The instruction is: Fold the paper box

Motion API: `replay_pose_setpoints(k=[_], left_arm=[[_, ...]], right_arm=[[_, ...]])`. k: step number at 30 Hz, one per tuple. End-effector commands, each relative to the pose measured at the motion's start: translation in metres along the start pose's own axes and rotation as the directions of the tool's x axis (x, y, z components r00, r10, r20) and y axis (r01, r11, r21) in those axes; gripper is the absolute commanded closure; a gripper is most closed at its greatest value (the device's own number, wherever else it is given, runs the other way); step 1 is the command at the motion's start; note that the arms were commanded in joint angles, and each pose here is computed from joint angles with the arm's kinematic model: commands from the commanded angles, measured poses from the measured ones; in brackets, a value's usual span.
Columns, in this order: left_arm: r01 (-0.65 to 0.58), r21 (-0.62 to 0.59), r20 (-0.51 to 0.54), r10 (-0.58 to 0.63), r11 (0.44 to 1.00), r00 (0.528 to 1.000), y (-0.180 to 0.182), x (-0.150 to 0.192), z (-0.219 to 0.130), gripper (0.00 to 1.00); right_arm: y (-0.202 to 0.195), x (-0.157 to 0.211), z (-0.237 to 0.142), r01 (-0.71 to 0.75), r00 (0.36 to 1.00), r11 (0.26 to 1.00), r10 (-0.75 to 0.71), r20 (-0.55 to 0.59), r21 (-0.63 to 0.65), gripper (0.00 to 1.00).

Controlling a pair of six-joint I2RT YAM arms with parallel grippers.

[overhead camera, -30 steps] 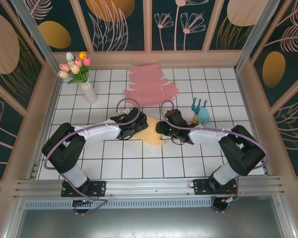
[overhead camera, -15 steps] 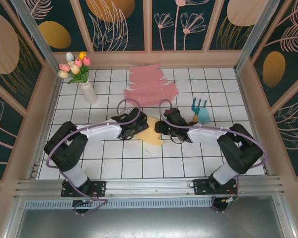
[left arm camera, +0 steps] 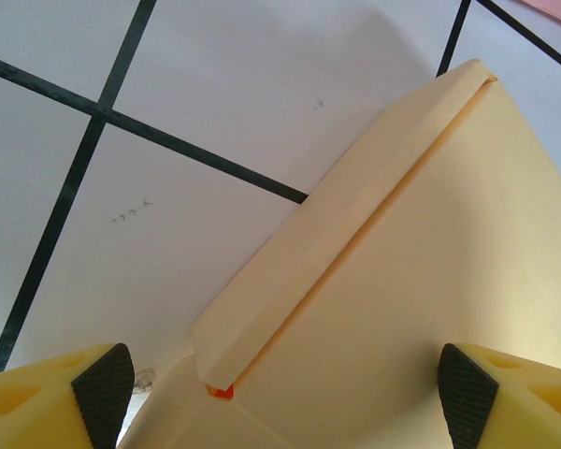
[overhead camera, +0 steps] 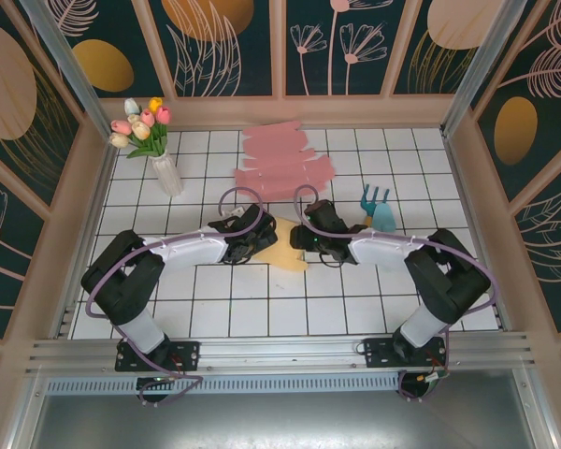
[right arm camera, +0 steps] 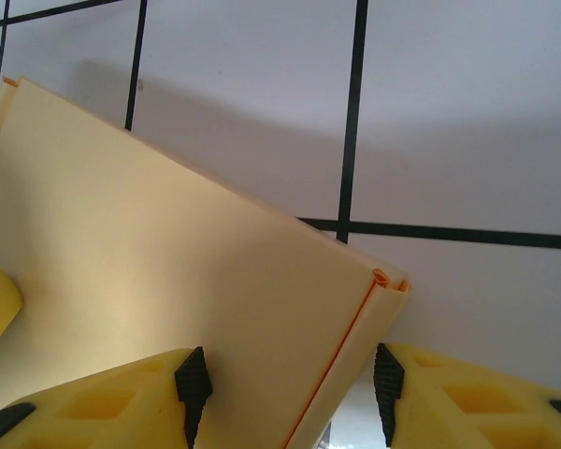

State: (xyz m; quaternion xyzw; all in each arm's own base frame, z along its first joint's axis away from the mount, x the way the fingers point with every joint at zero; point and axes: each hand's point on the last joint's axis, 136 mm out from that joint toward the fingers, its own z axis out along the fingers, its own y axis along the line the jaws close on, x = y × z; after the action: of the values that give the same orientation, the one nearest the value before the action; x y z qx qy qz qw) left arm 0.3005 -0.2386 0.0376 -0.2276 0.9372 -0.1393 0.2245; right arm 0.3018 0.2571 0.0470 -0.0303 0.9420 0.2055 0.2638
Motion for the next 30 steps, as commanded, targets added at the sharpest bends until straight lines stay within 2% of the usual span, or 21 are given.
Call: replay_pose_setpoints(k=[1,19,26,30], left_arm=[[-0.021,-0.061,-0.028,0.019,0.998,0.999,0.019,0.012,0.005,0.15],[0.016,-0.084,-0.01,-0.017,0.996,1.0,0.027,0.013,0.011,0.17],[0.011,-0.125,-0.011,-0.013,0.992,1.0,0.037,0.017,0.02,0.18],[0.013,-0.129,-0.001,-0.014,0.992,1.0,0.038,0.015,0.02,0.18]], right_arm=[[-0.023,0.017,0.011,0.038,0.997,0.994,-0.031,-0.067,0.1,0.47],[-0.019,0.007,0.01,0.065,0.997,0.992,-0.06,-0.053,0.106,0.48],[-0.008,-0.003,-0.016,0.025,1.0,0.997,-0.025,0.0,0.075,0.42],[0.001,0.0,-0.038,-0.013,1.0,0.999,0.012,0.027,0.04,0.44]])
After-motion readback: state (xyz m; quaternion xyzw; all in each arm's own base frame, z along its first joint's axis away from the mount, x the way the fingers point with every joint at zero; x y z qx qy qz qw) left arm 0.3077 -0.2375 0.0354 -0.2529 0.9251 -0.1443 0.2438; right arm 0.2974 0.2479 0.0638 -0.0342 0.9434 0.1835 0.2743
